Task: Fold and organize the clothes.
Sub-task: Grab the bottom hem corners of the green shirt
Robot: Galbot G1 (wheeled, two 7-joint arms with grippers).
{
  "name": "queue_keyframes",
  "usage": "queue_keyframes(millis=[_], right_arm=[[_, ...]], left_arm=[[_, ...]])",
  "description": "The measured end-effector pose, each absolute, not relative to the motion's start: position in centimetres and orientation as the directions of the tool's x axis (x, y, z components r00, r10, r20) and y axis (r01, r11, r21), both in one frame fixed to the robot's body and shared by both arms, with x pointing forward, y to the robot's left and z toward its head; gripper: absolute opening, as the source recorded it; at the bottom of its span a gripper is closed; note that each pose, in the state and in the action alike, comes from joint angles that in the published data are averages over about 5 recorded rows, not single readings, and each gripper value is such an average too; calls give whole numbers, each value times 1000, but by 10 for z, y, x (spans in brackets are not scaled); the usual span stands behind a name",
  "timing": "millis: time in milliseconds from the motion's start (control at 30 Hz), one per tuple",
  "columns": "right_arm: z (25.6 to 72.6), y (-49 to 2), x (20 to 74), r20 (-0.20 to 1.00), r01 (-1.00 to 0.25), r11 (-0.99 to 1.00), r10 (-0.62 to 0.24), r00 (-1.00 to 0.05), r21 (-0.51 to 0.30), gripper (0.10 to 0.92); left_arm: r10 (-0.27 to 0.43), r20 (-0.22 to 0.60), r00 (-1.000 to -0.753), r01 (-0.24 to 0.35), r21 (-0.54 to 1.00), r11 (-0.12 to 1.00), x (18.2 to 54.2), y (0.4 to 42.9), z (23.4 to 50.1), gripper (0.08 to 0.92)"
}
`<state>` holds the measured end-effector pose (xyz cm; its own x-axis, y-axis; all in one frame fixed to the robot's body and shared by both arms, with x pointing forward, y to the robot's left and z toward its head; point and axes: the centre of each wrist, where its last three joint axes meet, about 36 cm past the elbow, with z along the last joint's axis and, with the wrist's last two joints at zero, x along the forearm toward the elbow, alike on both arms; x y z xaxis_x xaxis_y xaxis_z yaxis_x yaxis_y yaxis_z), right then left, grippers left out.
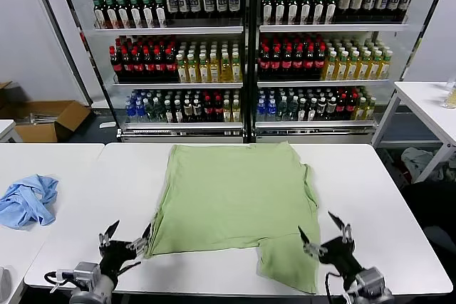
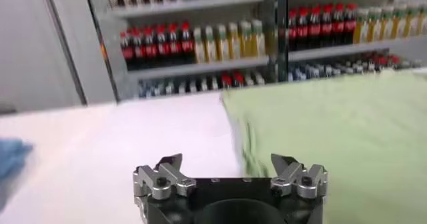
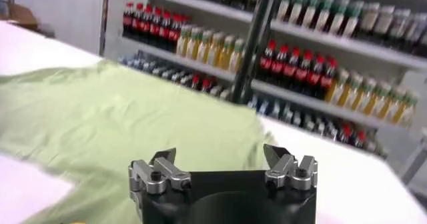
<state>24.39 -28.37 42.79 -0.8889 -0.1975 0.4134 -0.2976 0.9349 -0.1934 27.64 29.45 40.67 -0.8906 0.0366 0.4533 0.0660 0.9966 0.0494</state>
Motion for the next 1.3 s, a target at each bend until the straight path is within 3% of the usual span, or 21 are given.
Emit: queue_keyframes(millis=[533,900,1000,1300], right_arm=[[417,-283,229,484,-263,956,-168,-859,-134,823],[414,-279,227,518,-266,960,-187,-835,-83,817],[413,-279,227,532,-265,962,-189,-825,-69,764],[407,-279,227,567,-255,966,-193,-801,-31,507]], left_arm=[[77,508,-858,63,-44,997,285,286,405,823],[52,563,-825,53,-15,998,291,285,397,808],[51,568,-822,55,-10,998,291,283,396,747],[66,574,-816,68,-17,998,290,278,393,488]])
